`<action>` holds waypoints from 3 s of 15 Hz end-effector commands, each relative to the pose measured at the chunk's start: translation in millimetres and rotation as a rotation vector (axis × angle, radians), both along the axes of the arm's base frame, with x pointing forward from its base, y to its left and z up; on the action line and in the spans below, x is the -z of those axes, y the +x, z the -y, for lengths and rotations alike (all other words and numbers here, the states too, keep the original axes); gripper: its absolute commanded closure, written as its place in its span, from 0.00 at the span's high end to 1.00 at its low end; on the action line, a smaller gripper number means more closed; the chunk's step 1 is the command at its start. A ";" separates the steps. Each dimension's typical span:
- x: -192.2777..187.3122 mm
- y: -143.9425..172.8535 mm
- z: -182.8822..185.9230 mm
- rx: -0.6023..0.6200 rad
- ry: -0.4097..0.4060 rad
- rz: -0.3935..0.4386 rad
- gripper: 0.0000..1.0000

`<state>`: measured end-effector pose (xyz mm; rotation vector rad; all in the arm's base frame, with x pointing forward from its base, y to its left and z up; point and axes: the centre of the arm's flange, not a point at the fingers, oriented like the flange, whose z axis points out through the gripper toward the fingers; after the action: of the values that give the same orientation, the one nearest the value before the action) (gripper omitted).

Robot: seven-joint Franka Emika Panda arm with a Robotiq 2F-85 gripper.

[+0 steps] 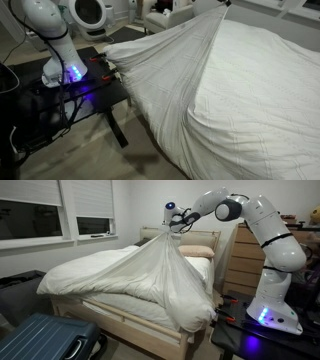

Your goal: Uncover the duvet

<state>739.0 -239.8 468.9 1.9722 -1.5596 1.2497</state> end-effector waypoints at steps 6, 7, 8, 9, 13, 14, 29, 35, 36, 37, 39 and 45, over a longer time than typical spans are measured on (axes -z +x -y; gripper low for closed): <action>-82.0 13.9 140.2 0.278 -0.089 0.174 0.01; -84.9 11.0 157.0 0.313 -0.096 0.182 0.01; -88.1 8.0 172.7 0.349 -0.104 0.192 0.01; -89.2 4.6 188.5 0.385 -0.112 0.201 0.01; -88.0 -2.7 237.4 0.533 -0.148 0.236 0.29; -91.9 -5.0 247.2 0.547 -0.142 0.238 0.35; -52.5 -15.7 -38.1 -0.061 0.272 -0.142 1.00; -33.4 -9.2 -144.4 -0.320 0.360 -0.357 1.00; -28.7 -8.9 -160.4 -0.362 0.377 -0.395 1.00; -24.1 -9.0 -175.3 -0.402 0.395 -0.432 1.00; -14.8 -10.7 -204.3 -0.480 0.428 -0.511 1.00; 19.1 -27.4 -279.8 -0.667 0.516 -0.795 1.00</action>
<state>778.1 19.0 475.7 2.8817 -1.0082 0.2469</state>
